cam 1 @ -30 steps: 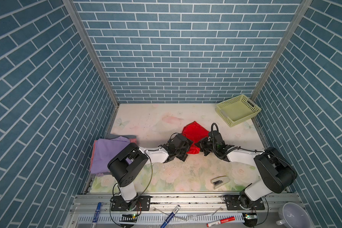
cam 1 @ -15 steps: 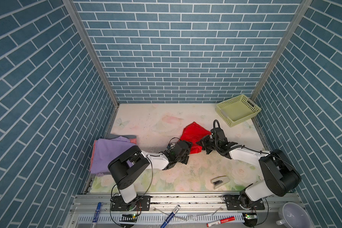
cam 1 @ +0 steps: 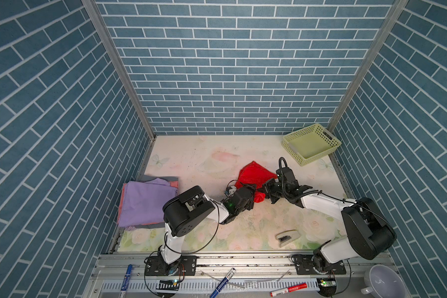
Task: Fold and stack t-shirts
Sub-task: Pick up the T-shirt from the center of the table, then place the T-shirt on the T-shirt.
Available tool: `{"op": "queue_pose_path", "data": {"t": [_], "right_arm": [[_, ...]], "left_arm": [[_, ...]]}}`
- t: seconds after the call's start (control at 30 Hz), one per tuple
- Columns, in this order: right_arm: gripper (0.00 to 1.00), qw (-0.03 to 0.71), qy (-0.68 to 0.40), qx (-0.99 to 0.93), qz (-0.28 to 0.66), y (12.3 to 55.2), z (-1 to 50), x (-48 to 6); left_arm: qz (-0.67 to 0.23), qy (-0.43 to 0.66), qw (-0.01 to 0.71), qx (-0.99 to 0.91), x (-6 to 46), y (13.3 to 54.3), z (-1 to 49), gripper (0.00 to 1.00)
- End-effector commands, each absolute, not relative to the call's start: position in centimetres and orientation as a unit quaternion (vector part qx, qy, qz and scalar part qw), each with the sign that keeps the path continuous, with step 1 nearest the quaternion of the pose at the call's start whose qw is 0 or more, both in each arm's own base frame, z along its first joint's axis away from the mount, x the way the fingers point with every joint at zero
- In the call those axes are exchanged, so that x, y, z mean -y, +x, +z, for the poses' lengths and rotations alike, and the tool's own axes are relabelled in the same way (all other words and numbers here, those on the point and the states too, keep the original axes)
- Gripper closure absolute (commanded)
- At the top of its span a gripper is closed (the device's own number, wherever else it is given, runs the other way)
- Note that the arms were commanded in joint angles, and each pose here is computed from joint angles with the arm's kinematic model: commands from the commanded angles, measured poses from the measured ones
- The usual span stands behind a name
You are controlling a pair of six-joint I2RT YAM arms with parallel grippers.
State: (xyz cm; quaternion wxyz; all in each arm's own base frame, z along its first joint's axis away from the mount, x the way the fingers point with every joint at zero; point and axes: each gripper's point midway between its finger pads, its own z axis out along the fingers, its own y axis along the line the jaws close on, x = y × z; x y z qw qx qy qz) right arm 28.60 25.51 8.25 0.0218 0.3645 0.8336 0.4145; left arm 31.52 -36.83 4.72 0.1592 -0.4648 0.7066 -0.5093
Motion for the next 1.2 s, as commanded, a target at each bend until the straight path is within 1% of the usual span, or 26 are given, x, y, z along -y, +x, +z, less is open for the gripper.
{"op": "queue_pose_path", "data": {"t": [0.0, 0.07, 0.13, 0.17, 0.2, 0.27, 0.3, 0.4, 0.5, 0.6, 0.7, 0.77, 0.9, 1.03, 1.17], "right_arm": [[1.00, 0.025, 0.343, -0.842, 0.415, 28.6, 9.6, -25.3], [1.00, 0.024, 0.340, -0.844, 0.414, 28.6, 9.5, -25.3], [0.97, 0.025, 0.329, -0.846, 0.418, 28.6, 9.7, -25.5], [0.94, 0.025, 0.322, -0.847, 0.422, 28.7, 9.8, -25.7], [0.89, 0.026, 0.312, -0.847, 0.430, 28.8, 10.1, -25.9], [0.75, 0.038, 0.298, -0.848, 0.437, 29.1, 10.8, -25.9], [0.67, 0.047, 0.288, -0.849, 0.441, 29.3, 11.4, -25.8], [0.54, 0.071, 0.253, -0.863, 0.432, 29.5, 13.5, -25.2], [0.48, 0.108, 0.218, -0.877, 0.413, 29.6, 16.1, -24.1], [0.48, 0.146, 0.194, -0.891, 0.384, 29.6, 17.8, -22.4], [0.48, 0.179, 0.194, -0.897, 0.356, 29.5, 18.5, -20.4], [0.47, 0.196, 0.206, -0.896, 0.342, 29.5, 18.5, -19.0], [0.47, 0.236, 0.247, -0.890, 0.303, 29.7, 18.9, -15.4], [0.46, 0.272, 0.269, -0.881, 0.278, 30.4, 20.0, -12.7], [0.45, 0.293, 0.269, -0.880, 0.258, 31.6, 21.2, -11.3]], "left_arm": [[-0.495, -0.469, 0.172, -0.711, 36.2, 31.5, 3.6, 0.55], [-0.492, -0.470, 0.178, -0.711, 35.8, 31.6, 3.7, 0.73], [-0.491, -0.471, 0.181, -0.710, 35.5, 31.8, 3.7, 0.84], [-0.491, -0.473, 0.181, -0.709, 35.3, 31.9, 3.7, 0.87], [-0.492, -0.476, 0.184, -0.705, 34.9, 32.0, 3.7, 0.89], [-0.492, -0.480, 0.186, -0.701, 34.0, 32.4, 3.7, 0.92], [-0.488, -0.482, 0.184, -0.704, 33.5, 32.3, 3.6, 0.95], [-0.463, -0.455, 0.167, -0.742, 33.0, 32.0, 3.6, 0.97], [-0.413, -0.410, 0.146, -0.800, 32.3, 31.0, 4.0, 1.00], [-0.337, -0.360, 0.151, -0.857, 29.9, 29.5, 4.8, 1.00], [-0.264, -0.318, 0.166, -0.895, 26.0, 28.9, 6.0, 1.00], [-0.232, -0.314, 0.180, -0.903, 22.8, 29.0, 6.7, 1.00], [-0.207, -0.298, 0.184, -0.913, 17.8, 29.7, 8.5, 1.00], [-0.162, -0.263, 0.204, -0.929, 13.9, 30.1, 12.1, 1.00], [-0.192, -0.262, 0.225, -0.918, 11.3, 31.9, 16.0, 1.00]]}}
